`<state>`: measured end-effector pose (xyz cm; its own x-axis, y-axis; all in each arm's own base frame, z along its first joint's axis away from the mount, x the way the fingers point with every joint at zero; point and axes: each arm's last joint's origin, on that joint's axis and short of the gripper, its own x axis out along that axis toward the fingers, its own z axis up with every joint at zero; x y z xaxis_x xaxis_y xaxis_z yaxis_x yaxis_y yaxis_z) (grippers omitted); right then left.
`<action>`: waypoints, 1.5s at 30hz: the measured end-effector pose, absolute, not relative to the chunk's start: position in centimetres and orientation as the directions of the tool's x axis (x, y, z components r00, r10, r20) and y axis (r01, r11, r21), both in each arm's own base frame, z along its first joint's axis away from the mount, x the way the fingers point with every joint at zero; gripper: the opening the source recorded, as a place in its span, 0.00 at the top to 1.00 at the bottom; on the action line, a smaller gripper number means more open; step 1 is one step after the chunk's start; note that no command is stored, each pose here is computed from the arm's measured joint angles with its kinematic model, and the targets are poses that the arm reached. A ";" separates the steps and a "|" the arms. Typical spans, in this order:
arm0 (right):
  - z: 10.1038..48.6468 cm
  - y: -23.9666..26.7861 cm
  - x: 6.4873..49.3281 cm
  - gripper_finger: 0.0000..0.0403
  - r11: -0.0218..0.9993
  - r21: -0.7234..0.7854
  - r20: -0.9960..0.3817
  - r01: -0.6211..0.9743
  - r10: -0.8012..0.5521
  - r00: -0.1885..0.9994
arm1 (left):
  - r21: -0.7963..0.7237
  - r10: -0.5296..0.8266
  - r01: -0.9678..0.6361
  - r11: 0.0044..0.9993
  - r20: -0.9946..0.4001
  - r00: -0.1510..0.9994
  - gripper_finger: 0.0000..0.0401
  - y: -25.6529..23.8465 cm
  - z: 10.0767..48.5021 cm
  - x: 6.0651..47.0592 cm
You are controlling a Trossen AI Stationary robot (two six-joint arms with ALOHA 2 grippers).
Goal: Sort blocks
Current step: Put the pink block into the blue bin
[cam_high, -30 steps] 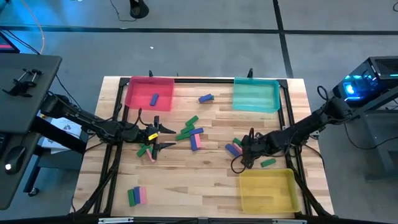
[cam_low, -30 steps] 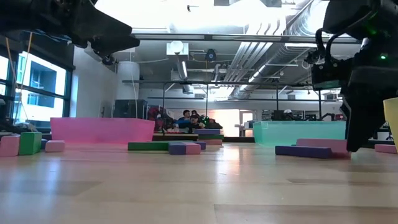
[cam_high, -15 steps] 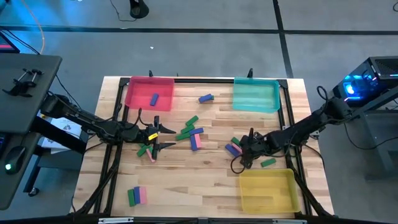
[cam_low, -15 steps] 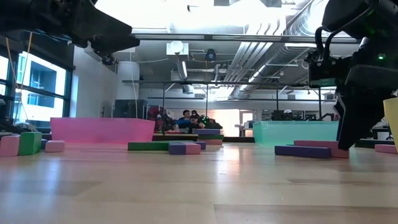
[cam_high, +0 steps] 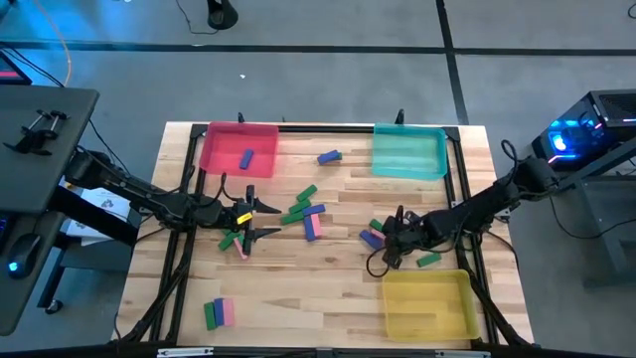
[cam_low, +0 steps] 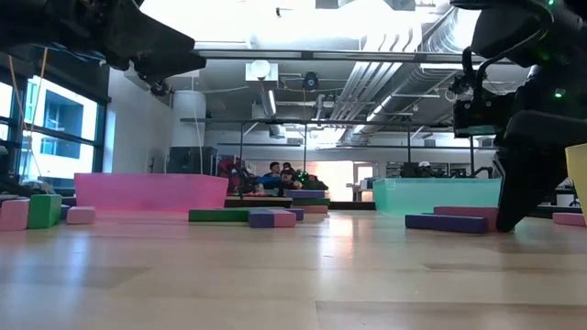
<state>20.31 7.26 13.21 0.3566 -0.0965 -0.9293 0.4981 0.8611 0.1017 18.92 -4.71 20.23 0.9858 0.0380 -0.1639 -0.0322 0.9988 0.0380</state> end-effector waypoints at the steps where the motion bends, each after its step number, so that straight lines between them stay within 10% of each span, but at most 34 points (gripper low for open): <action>1: 13.6 7.3 20.2 0.93 0.862 0.107 -0.933 0.495 -0.085 0.351 | 0.034 0.038 -0.033 0.999 -0.164 0.986 0.47 -4.7 20.2 18.9; 19: 25.0 2.4 22.5 0.92 0.734 -0.170 -0.867 0.658 -0.429 0.255 | 0.034 0.038 -0.033 0.999 -0.149 0.988 0.47 -4.7 20.4 18.9; 28: 23.2 -8.9 20.5 0.92 0.535 -0.254 -0.896 0.806 -0.444 0.013 | 0.036 0.037 -0.032 0.999 -0.150 0.988 0.47 -4.7 20.4 18.9; 45: 18.3 -18.6 16.9 0.90 0.381 -0.097 -0.969 0.920 -0.248 0.001 | 0.045 0.037 -0.031 0.999 -0.153 0.988 0.47 -4.7 20.3 18.9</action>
<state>16.88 -18.60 18.30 0.0007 -0.2483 -0.9687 0.9196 0.3806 -0.0969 18.94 -4.72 20.34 0.9876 0.0374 -0.1525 -0.0308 0.9985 0.0452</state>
